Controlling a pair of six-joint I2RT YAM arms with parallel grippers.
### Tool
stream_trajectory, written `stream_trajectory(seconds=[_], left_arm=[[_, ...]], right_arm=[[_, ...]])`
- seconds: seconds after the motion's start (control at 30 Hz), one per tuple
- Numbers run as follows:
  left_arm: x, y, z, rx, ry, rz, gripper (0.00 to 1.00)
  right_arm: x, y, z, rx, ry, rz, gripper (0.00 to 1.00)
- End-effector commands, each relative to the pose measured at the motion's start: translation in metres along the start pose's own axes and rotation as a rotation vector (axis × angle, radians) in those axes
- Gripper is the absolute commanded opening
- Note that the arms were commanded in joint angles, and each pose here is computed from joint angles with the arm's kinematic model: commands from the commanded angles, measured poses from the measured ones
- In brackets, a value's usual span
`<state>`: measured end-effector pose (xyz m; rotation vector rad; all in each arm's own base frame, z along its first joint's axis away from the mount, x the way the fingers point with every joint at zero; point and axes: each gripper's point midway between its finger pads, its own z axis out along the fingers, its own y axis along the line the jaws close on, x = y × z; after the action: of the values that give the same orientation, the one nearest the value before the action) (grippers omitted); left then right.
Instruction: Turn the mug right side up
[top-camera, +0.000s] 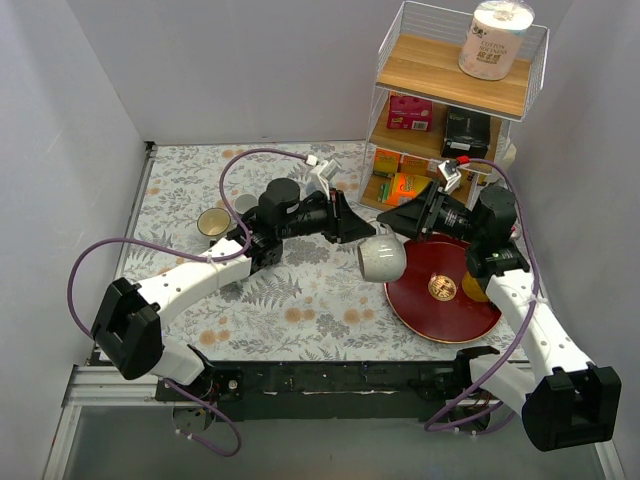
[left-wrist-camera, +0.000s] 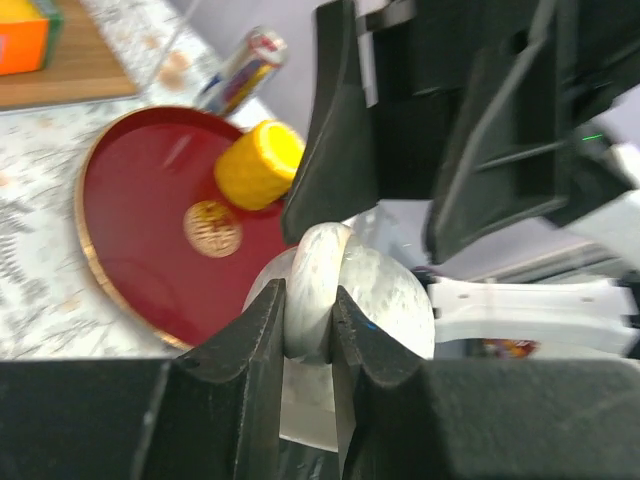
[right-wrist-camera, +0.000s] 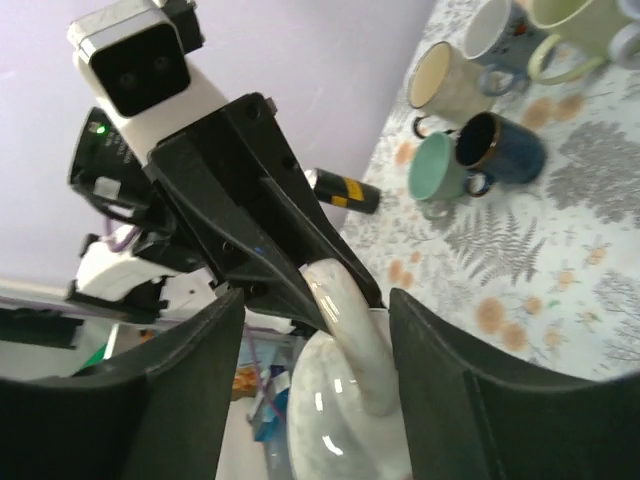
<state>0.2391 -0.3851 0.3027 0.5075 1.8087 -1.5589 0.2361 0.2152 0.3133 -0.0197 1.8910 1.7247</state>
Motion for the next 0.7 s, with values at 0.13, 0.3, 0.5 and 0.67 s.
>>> stream_trajectory(seconds=[0.13, 0.3, 0.5, 0.67], left_arm=[[0.008, 0.041, -0.039, -0.396, 0.12, 0.219, 0.0], [0.015, 0.08, -0.063, -0.667, 0.21, 0.216, 0.0], [0.016, 0.112, -0.083, -0.948, 0.276, 0.202, 0.0], [0.008, 0.123, -0.075, -1.044, 0.302, 0.19, 0.0]], right_arm=[[-0.006, -0.061, -0.015, 0.388, -0.019, -0.1, 0.79], [0.0, -0.089, -0.025, 0.518, 0.005, -0.075, 0.85], [0.005, -0.099, -0.028, 0.551, 0.008, -0.06, 0.86], [0.008, -0.102, -0.028, 0.551, 0.015, -0.049, 0.86]])
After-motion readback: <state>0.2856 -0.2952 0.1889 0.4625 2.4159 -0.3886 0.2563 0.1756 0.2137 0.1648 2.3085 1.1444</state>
